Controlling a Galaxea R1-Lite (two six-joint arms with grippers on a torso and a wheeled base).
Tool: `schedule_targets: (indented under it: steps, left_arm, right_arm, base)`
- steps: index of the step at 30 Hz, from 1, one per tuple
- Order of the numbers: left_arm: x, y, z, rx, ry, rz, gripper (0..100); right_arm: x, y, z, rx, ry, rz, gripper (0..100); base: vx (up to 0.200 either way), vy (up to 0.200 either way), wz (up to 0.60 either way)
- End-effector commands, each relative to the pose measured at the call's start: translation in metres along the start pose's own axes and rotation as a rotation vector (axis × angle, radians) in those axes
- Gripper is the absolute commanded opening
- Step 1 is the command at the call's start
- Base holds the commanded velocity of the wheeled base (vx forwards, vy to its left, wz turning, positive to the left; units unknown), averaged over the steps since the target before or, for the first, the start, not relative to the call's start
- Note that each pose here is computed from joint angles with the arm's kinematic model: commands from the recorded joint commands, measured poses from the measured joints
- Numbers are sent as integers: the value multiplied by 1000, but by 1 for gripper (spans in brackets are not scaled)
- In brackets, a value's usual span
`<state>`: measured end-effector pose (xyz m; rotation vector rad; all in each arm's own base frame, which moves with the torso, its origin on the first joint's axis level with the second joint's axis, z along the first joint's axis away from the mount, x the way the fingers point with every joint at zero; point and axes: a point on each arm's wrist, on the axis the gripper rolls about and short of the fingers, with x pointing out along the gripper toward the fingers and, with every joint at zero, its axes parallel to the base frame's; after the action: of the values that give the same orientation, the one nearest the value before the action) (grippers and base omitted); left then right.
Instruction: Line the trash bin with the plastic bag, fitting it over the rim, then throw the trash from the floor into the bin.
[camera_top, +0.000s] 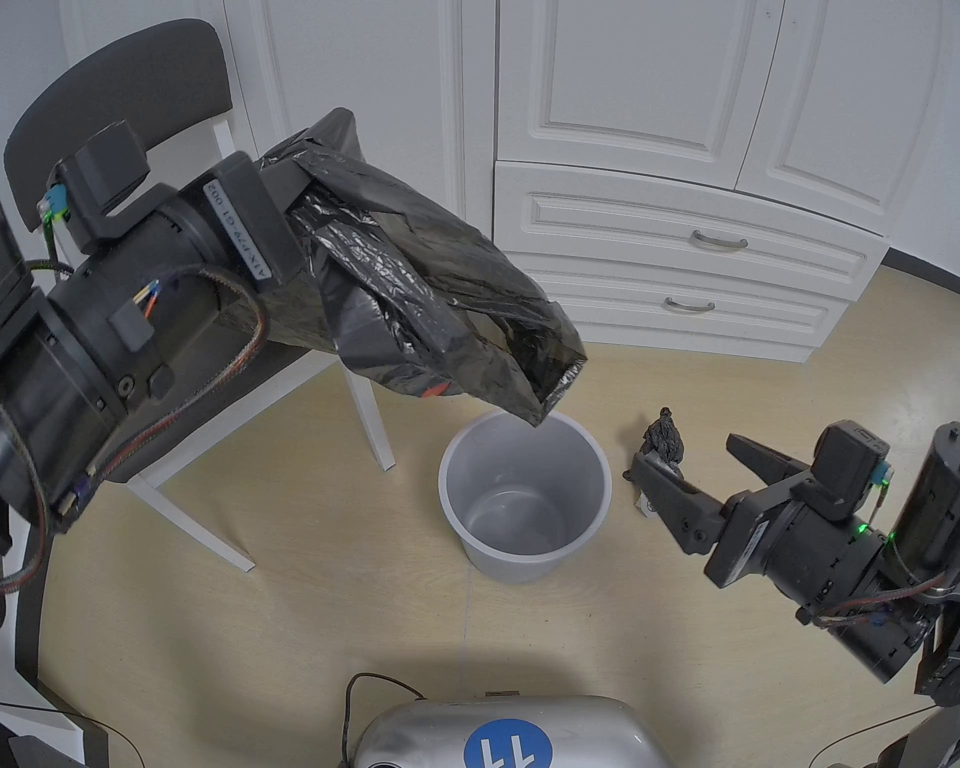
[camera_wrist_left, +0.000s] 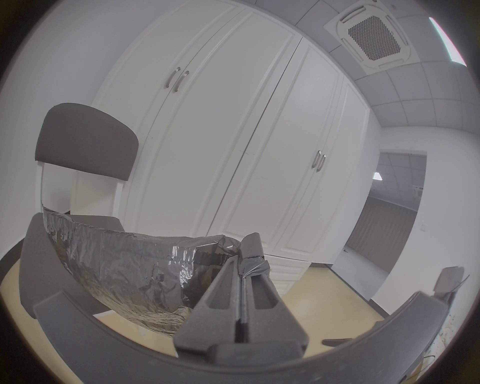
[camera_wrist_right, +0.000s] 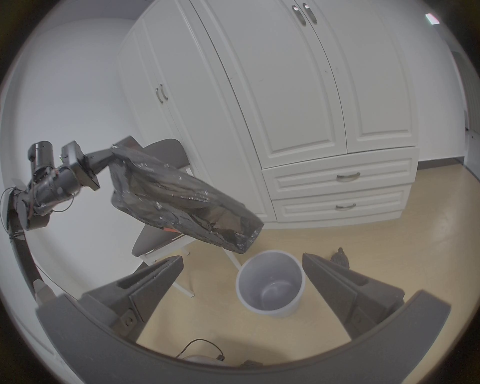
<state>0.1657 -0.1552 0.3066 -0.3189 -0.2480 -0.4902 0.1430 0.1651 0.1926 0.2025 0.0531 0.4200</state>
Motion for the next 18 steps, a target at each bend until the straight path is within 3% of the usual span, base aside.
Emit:
schedule_targets:
  steps: [1, 9, 18]
  left_arm:
    - [-9, -7, 3, -17, -1, -35, 0]
    - [-14, -11, 2, -23, 5, -57, 0]
    - [-29, -10, 15, -37, -28, -78, 0]
  right_arm:
    - [13, 5, -18, -14, 56, -9, 100]
    - [29, -2, -23, -10, 47, -71, 100]
    - [37, -2, -28, -8, 53, -82, 100]
  base:
    - [0, 0, 0]
    - [0, 0, 0]
    - [0, 0, 0]
